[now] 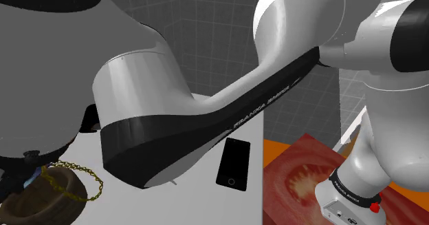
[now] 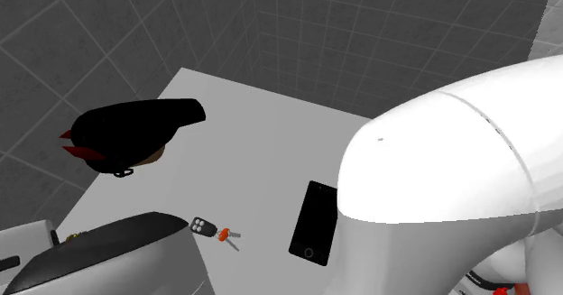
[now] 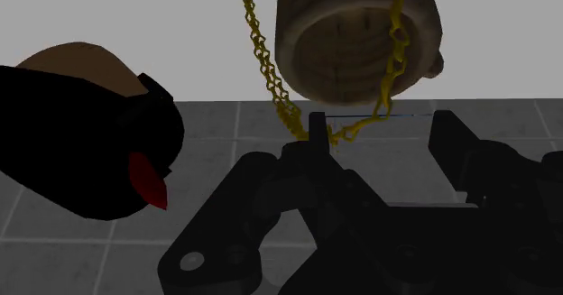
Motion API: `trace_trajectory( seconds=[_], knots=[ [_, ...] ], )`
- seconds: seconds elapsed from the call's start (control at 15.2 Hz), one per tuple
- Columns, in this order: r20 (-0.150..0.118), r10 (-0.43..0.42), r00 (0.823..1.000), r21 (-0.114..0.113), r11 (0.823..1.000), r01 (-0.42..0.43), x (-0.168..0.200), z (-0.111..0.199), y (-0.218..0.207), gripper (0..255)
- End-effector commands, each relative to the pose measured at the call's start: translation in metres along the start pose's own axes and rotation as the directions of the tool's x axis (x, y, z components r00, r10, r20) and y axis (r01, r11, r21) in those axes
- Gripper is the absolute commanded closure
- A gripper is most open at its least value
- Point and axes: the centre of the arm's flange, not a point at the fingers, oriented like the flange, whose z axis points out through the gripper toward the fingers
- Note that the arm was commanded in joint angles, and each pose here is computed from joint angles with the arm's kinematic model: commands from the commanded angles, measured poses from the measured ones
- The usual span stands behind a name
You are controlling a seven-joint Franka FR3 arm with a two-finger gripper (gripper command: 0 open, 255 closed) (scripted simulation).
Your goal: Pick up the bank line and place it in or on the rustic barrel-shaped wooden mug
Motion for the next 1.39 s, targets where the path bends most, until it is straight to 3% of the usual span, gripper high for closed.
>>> trace_trajectory(
  seconds=[0.0,0.92,1.32],
  knots=[
    [0.001,0.001,1.000,-0.004,1.000,-0.001,0.004,0.014,-0.016,255],
    [0.001,0.001,1.000,-0.004,1.000,-0.001,-0.037,0.076,-0.016,255],
    [0.001,0.001,1.000,-0.004,1.000,-0.001,-0.037,0.076,-0.016,255]
  ],
)
